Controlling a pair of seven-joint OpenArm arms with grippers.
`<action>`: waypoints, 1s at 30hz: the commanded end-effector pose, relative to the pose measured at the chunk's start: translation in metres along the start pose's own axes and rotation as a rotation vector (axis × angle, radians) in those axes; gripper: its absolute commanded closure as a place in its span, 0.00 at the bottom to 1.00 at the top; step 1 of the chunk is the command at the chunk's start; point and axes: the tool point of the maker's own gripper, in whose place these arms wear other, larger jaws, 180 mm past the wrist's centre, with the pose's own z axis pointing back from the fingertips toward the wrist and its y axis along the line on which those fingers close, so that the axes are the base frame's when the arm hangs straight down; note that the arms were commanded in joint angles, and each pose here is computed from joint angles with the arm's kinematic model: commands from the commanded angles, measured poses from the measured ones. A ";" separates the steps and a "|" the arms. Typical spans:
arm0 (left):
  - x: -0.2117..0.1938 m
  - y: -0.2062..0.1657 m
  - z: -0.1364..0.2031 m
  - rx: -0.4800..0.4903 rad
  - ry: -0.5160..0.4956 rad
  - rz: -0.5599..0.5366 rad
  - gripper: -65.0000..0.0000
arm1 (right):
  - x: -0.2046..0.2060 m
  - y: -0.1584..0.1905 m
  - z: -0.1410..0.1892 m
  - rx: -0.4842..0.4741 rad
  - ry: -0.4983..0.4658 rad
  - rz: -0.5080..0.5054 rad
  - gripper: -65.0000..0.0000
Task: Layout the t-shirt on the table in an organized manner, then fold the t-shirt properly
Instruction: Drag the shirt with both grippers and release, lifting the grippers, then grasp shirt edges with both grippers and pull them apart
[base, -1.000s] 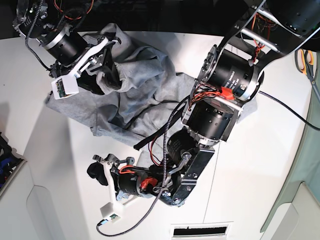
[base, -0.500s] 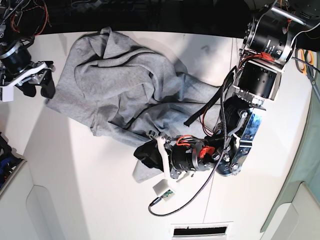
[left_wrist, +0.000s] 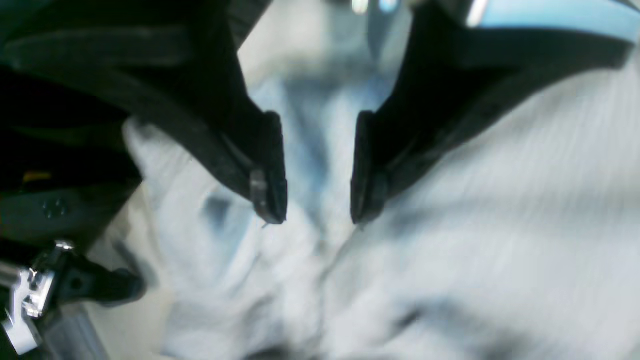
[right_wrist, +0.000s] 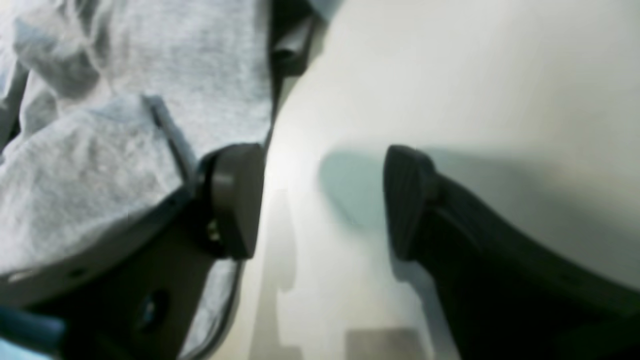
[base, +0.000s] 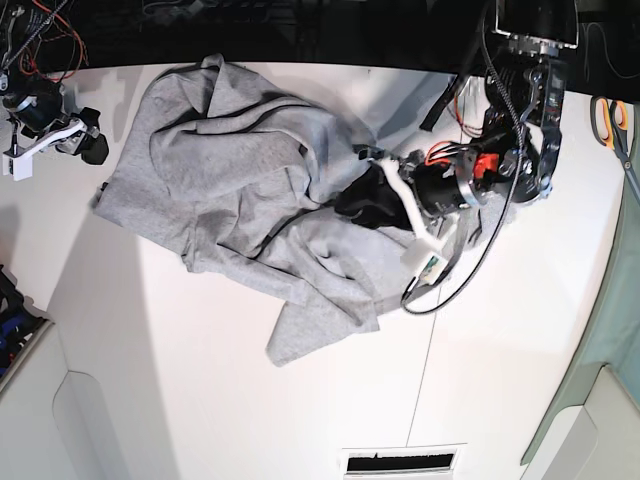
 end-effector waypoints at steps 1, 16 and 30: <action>0.004 0.003 0.009 0.003 -0.042 0.018 0.60 | 0.014 0.005 -0.001 0.023 -0.034 0.022 0.42; -0.085 -0.013 0.023 0.017 -0.046 0.331 0.51 | -0.012 0.065 -0.032 0.157 0.091 0.144 0.42; -0.094 -0.003 -0.056 -0.010 0.045 0.460 0.55 | -0.013 0.069 -0.031 0.179 0.099 0.125 0.43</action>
